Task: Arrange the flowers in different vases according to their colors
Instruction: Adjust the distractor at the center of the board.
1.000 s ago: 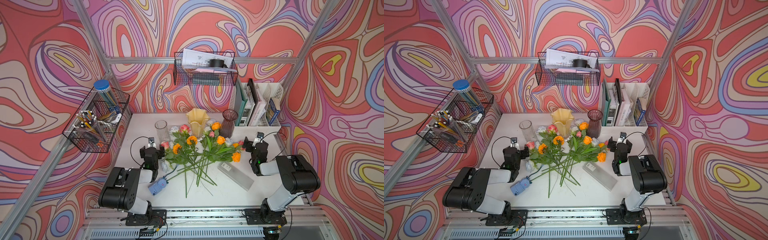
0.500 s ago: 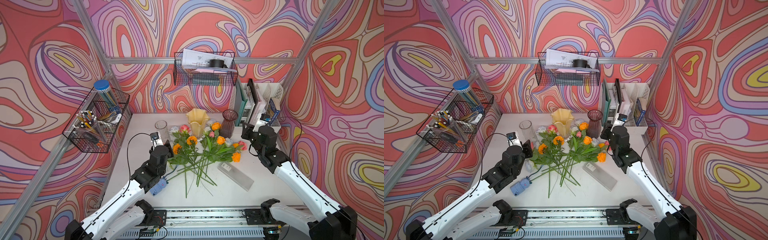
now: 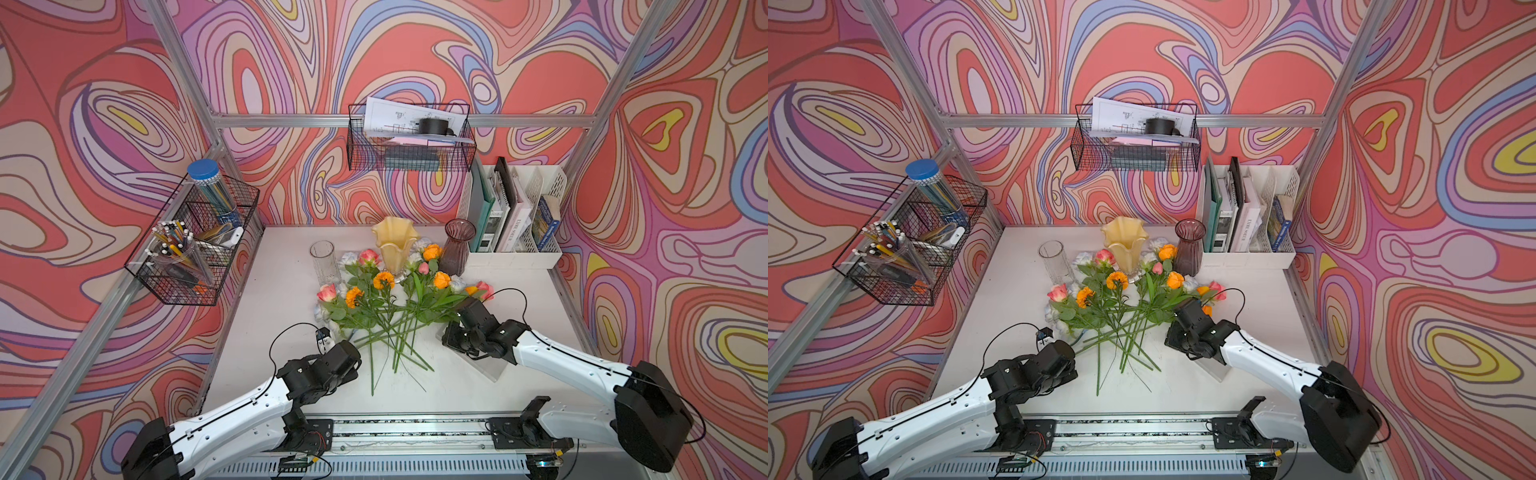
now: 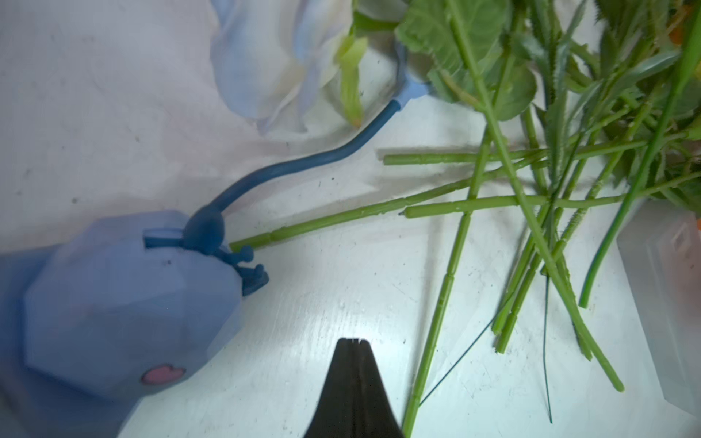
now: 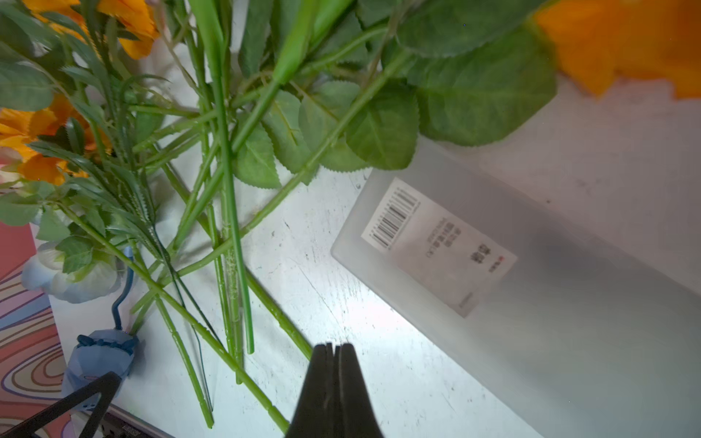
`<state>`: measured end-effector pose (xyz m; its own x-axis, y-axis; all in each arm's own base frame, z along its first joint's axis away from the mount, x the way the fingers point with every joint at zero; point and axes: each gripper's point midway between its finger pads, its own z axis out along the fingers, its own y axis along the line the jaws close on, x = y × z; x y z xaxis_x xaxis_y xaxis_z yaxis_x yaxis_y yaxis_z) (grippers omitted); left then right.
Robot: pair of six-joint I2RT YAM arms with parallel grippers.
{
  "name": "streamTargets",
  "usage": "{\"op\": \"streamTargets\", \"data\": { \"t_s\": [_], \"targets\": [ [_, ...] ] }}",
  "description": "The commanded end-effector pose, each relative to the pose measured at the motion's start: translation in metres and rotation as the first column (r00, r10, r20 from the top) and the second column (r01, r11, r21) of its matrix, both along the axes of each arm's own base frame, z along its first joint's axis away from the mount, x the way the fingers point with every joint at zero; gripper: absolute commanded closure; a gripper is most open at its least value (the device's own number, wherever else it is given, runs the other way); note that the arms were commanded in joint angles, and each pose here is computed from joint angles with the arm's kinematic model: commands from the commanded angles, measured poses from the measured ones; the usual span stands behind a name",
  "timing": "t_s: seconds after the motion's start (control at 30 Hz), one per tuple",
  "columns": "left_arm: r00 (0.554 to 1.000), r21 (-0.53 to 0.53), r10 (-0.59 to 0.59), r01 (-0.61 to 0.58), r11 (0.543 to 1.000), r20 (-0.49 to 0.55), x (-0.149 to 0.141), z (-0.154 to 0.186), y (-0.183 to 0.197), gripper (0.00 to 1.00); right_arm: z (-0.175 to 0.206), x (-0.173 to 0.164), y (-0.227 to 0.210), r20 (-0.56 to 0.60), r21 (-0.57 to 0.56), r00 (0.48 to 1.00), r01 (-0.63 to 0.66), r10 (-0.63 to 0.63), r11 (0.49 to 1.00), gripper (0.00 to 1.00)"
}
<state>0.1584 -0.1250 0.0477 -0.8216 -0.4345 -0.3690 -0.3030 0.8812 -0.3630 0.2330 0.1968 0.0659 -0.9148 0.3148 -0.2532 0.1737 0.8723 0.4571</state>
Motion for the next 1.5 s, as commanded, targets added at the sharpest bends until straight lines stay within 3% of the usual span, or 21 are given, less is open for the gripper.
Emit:
{"op": "streamTargets", "data": {
  "t_s": [0.0,0.23,0.47,0.63,0.97,1.2,1.27,1.33,1.4,1.47],
  "targets": [
    [0.992,0.029,0.116,-0.115,0.993,-0.053,-0.013,-0.019,0.021,1.00,-0.019,-0.003,0.001,-0.052,-0.009,0.998,0.024,-0.024,1.000,1.00],
    [0.977,0.138,0.210,-0.212,0.967,0.029,0.006,-0.008,0.043,1.00,-0.051,0.011,-0.006,-0.087,-0.092,0.993,0.069,-0.077,0.993,1.00],
    [0.948,0.217,0.319,-0.312,0.925,0.006,0.005,-0.021,0.076,1.00,-0.060,0.017,-0.053,-0.107,-0.141,0.975,0.177,-0.192,0.974,1.00],
    [0.914,0.252,0.400,-0.404,0.880,0.066,0.007,-0.010,0.108,1.00,-0.061,0.019,-0.087,-0.112,-0.179,0.955,0.254,-0.276,0.951,1.00],
    [0.834,0.273,0.546,-0.543,0.794,0.073,0.023,-0.008,0.151,1.00,-0.049,0.034,-0.149,-0.067,-0.215,0.904,0.401,-0.423,0.890,1.00],
    [0.763,0.290,0.637,-0.637,0.715,0.106,0.015,0.000,0.177,1.00,-0.034,0.037,-0.175,-0.015,-0.248,0.883,0.451,-0.469,0.857,1.00],
    [0.772,0.263,0.625,-0.631,0.730,0.116,0.018,0.006,0.174,1.00,-0.025,0.041,-0.170,0.003,-0.221,0.898,0.429,-0.440,0.876,1.00],
    [0.813,0.179,0.573,-0.582,0.793,0.103,0.026,0.010,0.158,0.93,-0.018,0.043,-0.164,0.005,-0.193,0.913,0.401,-0.408,0.895,1.00],
    [0.834,0.084,0.547,-0.551,0.830,0.071,0.024,0.013,0.141,0.87,-0.011,0.040,-0.160,0.010,-0.172,0.922,0.384,-0.388,0.907,1.00],
    [0.860,0.004,0.507,-0.508,0.861,0.058,0.021,0.018,0.127,0.75,-0.006,0.037,-0.155,0.009,-0.147,0.928,0.369,-0.372,0.918,1.00]
  ]
}}
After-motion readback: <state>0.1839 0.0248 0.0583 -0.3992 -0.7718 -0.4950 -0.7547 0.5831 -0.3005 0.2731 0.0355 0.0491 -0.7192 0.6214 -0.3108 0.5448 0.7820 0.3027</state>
